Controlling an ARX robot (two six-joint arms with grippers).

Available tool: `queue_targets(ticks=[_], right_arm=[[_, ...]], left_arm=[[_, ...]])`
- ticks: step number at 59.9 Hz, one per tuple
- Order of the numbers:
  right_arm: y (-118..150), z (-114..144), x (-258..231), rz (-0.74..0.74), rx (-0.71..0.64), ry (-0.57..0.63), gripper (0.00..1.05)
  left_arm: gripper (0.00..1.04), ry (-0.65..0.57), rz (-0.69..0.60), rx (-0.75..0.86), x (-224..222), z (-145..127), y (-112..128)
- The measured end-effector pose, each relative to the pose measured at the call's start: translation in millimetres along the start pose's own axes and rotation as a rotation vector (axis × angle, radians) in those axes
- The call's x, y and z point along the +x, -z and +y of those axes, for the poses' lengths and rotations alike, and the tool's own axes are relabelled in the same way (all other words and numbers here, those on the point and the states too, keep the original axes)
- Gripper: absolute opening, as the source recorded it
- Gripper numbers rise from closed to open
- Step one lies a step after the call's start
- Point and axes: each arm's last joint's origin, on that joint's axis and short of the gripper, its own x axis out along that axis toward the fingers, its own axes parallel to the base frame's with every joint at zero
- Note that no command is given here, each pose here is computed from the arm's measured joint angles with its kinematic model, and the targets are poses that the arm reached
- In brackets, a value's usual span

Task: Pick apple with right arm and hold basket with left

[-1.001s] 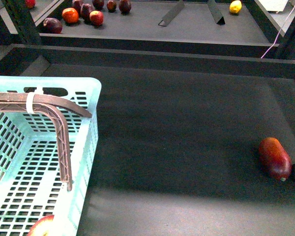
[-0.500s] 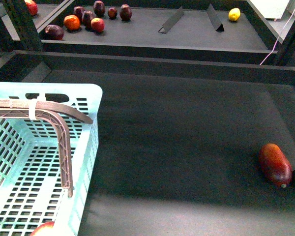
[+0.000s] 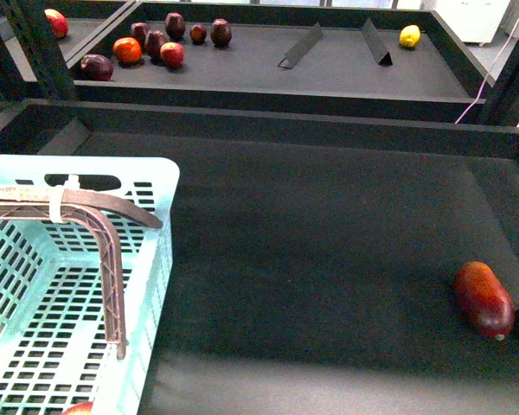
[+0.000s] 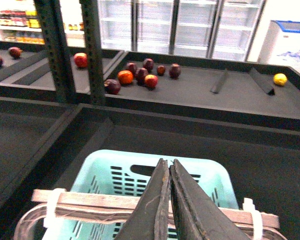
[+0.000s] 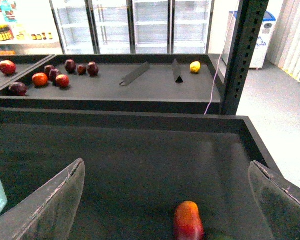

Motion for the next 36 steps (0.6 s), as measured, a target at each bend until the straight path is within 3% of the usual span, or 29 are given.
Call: queue_targets(ticks=[14, 36], right_arm=[[0, 0, 0, 0.0, 0.0, 0.0, 0.96], [0, 0, 0, 0.0, 0.0, 0.0, 0.96]], left_arm=[[0.03, 0.0, 0.004, 0.015, -16, 1, 13], [0.03, 0.001, -0.022, 0.019, -32, 1, 6]])
